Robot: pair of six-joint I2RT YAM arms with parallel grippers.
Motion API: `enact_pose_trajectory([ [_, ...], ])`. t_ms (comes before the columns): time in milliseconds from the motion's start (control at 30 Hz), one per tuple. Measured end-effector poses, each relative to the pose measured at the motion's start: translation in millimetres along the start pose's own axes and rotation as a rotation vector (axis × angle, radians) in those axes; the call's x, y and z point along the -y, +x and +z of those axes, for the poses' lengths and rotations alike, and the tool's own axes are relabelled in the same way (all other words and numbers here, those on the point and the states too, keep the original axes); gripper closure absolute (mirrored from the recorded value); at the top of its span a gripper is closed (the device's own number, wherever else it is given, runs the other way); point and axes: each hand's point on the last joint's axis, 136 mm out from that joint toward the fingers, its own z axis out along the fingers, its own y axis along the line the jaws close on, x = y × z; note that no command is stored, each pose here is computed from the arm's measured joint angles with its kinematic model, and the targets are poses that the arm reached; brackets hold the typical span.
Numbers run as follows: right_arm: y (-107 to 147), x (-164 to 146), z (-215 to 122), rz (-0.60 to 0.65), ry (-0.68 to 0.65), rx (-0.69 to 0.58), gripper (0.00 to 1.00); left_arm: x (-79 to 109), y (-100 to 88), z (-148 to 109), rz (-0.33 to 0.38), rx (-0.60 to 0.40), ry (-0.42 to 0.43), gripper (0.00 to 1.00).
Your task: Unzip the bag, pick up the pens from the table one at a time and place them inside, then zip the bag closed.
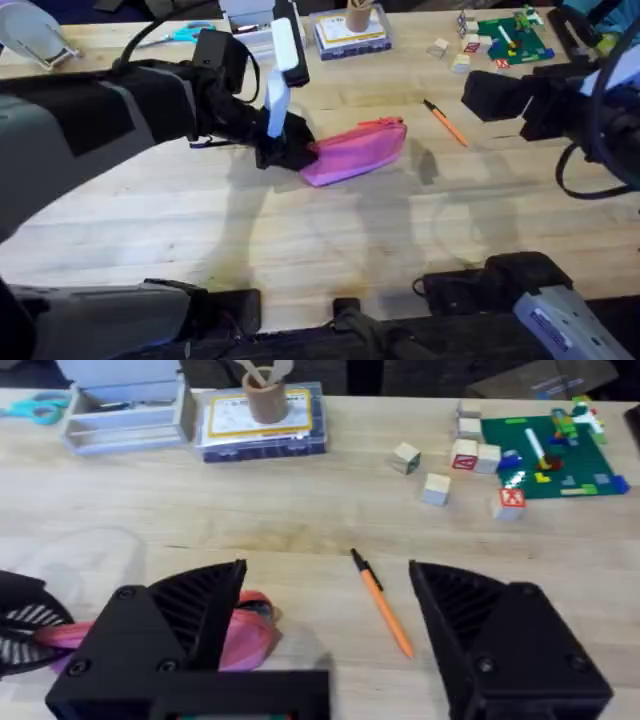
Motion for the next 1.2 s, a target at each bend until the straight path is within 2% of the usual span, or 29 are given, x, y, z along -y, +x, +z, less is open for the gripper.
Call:
enact_pose_trajectory([
  [67, 0.3, -3.1, 0.1, 0.003, -0.018, -0.001, 0.005, 0.7, 0.2, 1.1, 0.003, -0.003, 0.003, 0.952],
  [333, 9.4, -25.4, 20.3, 0.006, -0.156, -0.097, 0.005, 0.8, 0.2, 1.2, 0.003, -0.003, 0.003, 0.956],
  [567, -3.3, -50.2, 44.4, -0.003, -0.315, -0.183, 0.005, 0.8, 0.2, 1.2, 0.003, -0.003, 0.003, 0.957],
  [700, -2.5, -62.8, 57.2, 0.011, -0.401, -0.264, 0.005, 0.7, 0.1, 1.1, 0.004, -0.003, 0.003, 0.957],
  [933, 14.7, -87.4, 71.9, 0.08, -0.574, -0.388, 0.005, 0.8, 0.2, 1.2, 0.003, -0.004, 0.003, 0.957],
  [1200, 22.6, -96.1, 69.3, 0.215, -0.612, -0.465, 0.005, 0.7, 0.1, 1.2, 0.004, -0.003, 0.003, 0.958],
])
